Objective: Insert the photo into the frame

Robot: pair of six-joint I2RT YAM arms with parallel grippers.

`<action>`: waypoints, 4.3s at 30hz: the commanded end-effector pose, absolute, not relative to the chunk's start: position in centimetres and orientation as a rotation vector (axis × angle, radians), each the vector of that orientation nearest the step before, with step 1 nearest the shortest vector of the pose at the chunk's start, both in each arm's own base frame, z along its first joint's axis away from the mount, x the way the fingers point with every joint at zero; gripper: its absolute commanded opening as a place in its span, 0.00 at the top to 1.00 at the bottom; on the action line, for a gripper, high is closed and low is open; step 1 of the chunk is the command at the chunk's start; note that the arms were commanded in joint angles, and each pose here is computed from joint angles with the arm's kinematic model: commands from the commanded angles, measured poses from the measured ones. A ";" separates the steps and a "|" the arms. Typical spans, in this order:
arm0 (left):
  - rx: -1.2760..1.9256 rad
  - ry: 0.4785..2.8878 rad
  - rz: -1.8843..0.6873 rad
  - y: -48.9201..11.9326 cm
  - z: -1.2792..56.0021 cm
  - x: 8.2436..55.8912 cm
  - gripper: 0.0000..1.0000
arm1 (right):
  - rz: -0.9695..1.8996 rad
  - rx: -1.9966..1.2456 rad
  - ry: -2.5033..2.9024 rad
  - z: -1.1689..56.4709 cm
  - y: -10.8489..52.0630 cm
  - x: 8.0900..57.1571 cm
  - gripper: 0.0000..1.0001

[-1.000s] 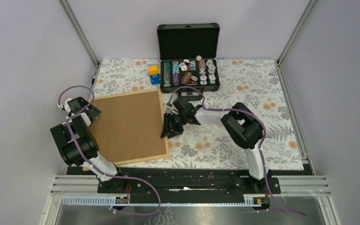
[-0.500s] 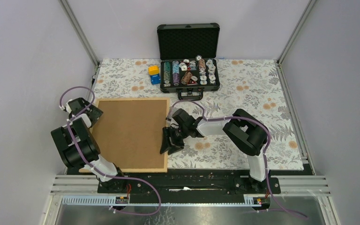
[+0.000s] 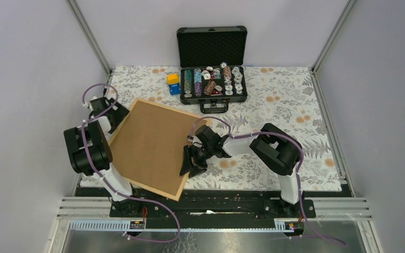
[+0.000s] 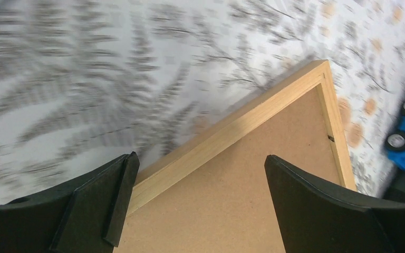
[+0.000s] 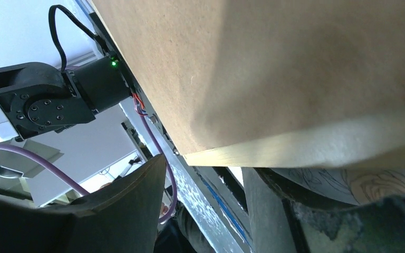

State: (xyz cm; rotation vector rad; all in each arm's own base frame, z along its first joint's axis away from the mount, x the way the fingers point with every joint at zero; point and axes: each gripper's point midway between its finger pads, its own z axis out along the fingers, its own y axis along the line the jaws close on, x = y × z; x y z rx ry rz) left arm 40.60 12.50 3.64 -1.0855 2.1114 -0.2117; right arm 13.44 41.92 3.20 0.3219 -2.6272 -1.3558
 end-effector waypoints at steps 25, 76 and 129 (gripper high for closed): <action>-1.060 2.489 -0.532 0.5 -0.1 35.8 0.01 | -1.423 -0.169 -3.057 7.5 33.9 24.9 0.34; -0.586 2.384 -0.241 -2.8 10.1 35.5 0.01 | -0.880 0.114 -3.252 -2.6 32.2 22.3 0.32; -0.999 2.662 -0.147 -6.1 7.4 21.2 0.02 | -0.167 2.144 -2.933 3.3 38.7 9.6 0.05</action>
